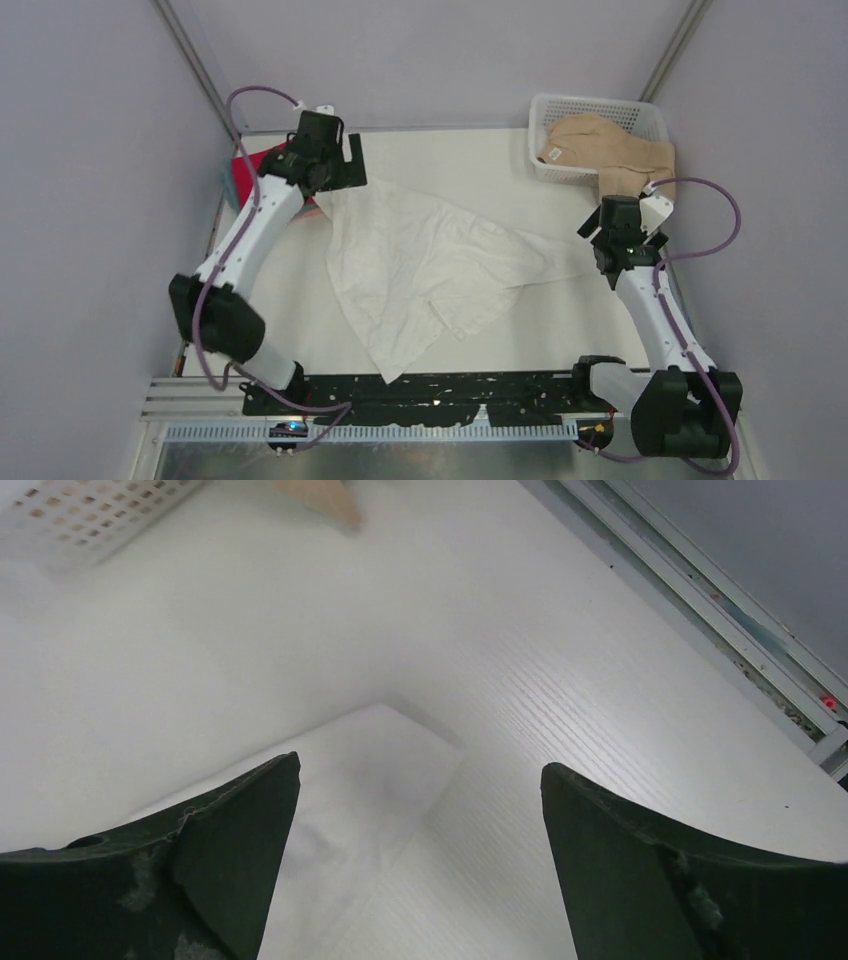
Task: Fold and stack the t-shirts
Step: Flatten out the tshirt
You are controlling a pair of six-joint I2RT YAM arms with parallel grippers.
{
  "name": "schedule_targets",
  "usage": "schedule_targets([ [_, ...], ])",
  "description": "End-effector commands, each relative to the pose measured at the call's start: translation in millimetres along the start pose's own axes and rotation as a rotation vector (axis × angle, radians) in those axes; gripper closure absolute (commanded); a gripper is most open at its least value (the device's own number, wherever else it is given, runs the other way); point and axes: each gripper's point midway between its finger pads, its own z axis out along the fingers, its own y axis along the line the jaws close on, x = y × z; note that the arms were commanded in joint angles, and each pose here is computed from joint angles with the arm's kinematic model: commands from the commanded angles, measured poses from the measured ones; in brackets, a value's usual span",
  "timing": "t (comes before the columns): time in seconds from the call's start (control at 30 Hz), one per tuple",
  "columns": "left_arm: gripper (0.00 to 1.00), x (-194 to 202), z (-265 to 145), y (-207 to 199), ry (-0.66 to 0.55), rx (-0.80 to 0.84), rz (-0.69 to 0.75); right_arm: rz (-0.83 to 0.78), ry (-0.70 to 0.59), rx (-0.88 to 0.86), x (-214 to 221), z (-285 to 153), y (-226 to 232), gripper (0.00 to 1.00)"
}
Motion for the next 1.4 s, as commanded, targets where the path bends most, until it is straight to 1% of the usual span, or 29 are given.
schedule_targets([
  [0.0, 0.00, 39.4, -66.7, -14.6, -0.126, 0.132, -0.111, 0.068, -0.092, -0.111, -22.6, -24.7, 7.8, 0.05],
  [0.03, 0.00, 73.8, -64.0, -14.1, -0.079, 0.141, -0.115, 0.070, -0.085, -0.139, -17.6, -25.5, 10.5, 0.05],
  [0.07, 0.00, 99.5, -69.1, -17.5, -0.058, 0.168, -0.117, 0.084, -0.111, -0.169, -22.9, -29.1, 14.1, 0.05],
  [0.17, 0.01, 166.1, -87.9, -31.6, 0.008, 0.248, -0.077, 0.084, -0.121, -0.204, -27.6, -32.4, 20.1, 0.05],
  [0.27, 0.00, 232.7, -109.7, -35.1, 0.133, 0.278, 0.004, 0.061, -0.104, -0.220, -30.9, -35.4, 25.5, 0.05],
  [0.37, 0.00, 290.3, -131.2, -41.0, 0.219, 0.317, 0.110, 0.061, -0.097, -0.262, -28.0, -37.7, 31.5, 0.05],
  [0.4, 0.00, 312.1, -141.3, -47.4, 0.255, 0.352, 0.160, 0.066, -0.101, -0.269, -27.8, -37.4, 32.6, 0.05],
  [0.47, 0.00, 345.1, -149.4, -51.2, 0.324, 0.347, 0.226, 0.069, -0.100, -0.282, -27.5, -38.7, 34.1, 0.05],
  [0.5, 0.02, 359.0, -152.2, -52.9, 0.357, 0.338, 0.261, 0.068, -0.097, -0.286, -27.0, -39.7, 34.5, 0.05],
  [0.57, 0.06, 373.0, -152.9, -50.9, 0.383, 0.272, 0.327, 0.066, -0.097, -0.292, -26.8, -41.3, 34.6, 0.05],
  [0.63, 0.13, 376.9, -151.9, -51.8, 0.386, 0.207, 0.363, 0.062, -0.097, -0.297, -26.4, -42.2, 34.5, 0.05],
  [0.7, 0.21, 386.6, -147.9, -60.8, 0.403, 0.213, 0.389, 0.062, -0.098, -0.302, -26.6, -43.4, 34.8, 0.05],
  [0.73, 0.23, 391.0, -144.7, -64.4, 0.409, 0.219, 0.391, 0.062, -0.099, -0.303, -26.8, -43.7, 34.8, 0.05],
  [0.8, 0.24, 399.8, -135.2, -63.1, 0.415, 0.203, 0.394, 0.059, -0.099, -0.302, -26.1, -44.0, 33.9, 0.05],
  [0.97, 0.37, 419.3, -125.0, -69.5, 0.454, 0.235, 0.415, 0.057, -0.090, -0.287, -22.8, -40.8, 32.0, 0.05],
  [1.07, 0.42, 428.0, -113.8, -69.9, 0.473, 0.202, 0.446, 0.055, -0.083, -0.268, -20.4, -38.1, 29.4, 0.05],
  [1.17, 0.51, 435.8, -99.0, -64.1, 0.506, 0.159, 0.428, 0.057, -0.091, -0.256, -22.9, -38.8, 27.1, 0.05],
  [1.23, 0.63, 437.4, -87.3, -55.1, 0.532, 0.131, 0.376, 0.059, -0.099, -0.251, -24.3, -40.1, 25.1, 0.05],
  [1.27, 0.72, 436.1, -82.7, -50.2, 0.537, 0.123, 0.350, 0.057, -0.100, -0.248, -24.3, -40.2, 24.2, 0.05],
  [1.33, 0.93, 427.3, -77.7, -45.2, 0.521, 0.127, 0.307, 0.057, -0.104, -0.239, -24.3, -39.8, 22.4, 0.05],
  [1.37, 1.00, 421.7, -77.1, -42.1, 0.505, 0.124, 0.297, 0.054, -0.102, -0.229, -23.1, -38.4, 20.7, 0.05],
])
